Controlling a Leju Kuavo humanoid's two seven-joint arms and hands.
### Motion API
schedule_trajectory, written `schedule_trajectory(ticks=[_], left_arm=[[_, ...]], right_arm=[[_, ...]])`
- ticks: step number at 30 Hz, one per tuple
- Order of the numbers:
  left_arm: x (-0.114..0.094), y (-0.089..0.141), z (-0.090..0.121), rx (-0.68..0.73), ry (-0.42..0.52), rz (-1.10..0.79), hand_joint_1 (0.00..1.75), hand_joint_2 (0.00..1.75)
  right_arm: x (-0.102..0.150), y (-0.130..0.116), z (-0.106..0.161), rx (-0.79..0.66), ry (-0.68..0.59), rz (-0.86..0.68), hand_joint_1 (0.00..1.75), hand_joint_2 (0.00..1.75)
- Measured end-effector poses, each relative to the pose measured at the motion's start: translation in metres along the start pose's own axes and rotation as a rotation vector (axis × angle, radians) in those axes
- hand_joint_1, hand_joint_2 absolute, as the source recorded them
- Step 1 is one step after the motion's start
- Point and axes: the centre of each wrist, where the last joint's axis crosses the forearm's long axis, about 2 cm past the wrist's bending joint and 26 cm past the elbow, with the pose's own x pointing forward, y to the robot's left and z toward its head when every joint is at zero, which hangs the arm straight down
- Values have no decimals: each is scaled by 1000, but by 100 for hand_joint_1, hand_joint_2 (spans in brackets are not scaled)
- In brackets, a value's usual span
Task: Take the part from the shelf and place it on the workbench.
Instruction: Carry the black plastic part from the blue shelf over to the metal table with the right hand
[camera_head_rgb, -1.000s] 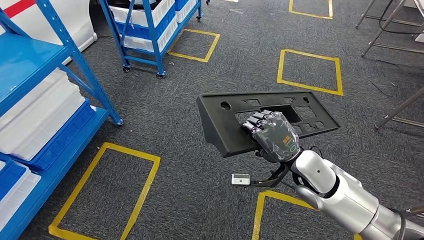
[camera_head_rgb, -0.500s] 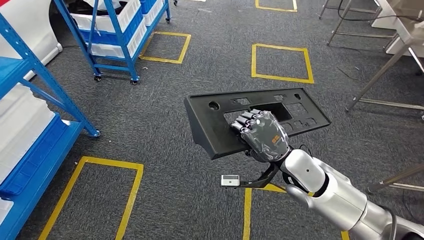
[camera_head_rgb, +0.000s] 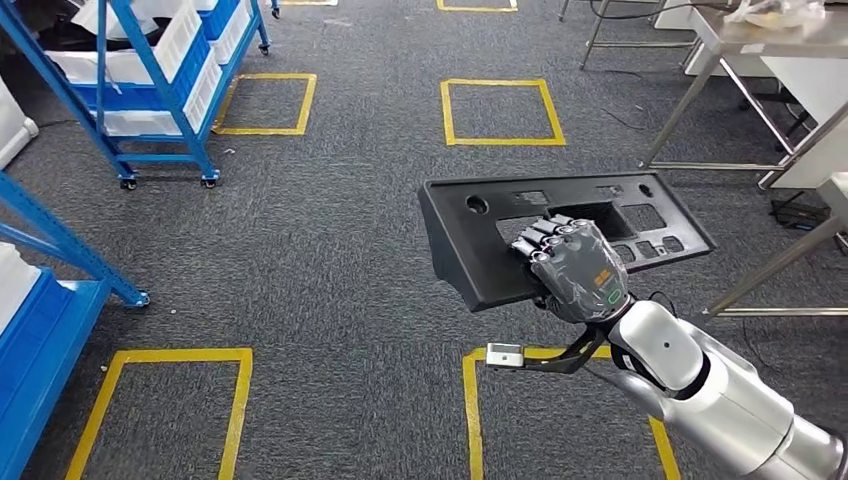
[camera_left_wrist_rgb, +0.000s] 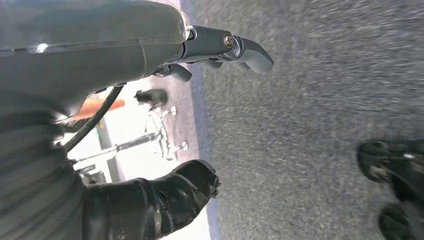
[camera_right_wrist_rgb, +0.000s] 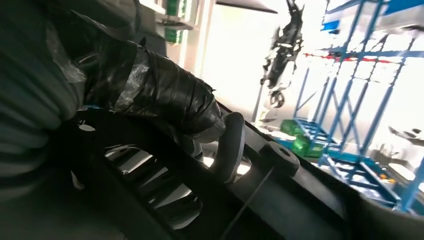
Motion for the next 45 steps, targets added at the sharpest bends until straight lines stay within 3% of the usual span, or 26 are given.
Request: schedule_trajectory(ticks=[34,45], left_arm=[[11,-3,0,-9,-12,43,0,175],[5,-4,0,-10,6,47,0,175]], right_arm=[[-39,-22,-7,-40,33,82,175,175],[-42,-25,-9,-46,41,106,175,175]])
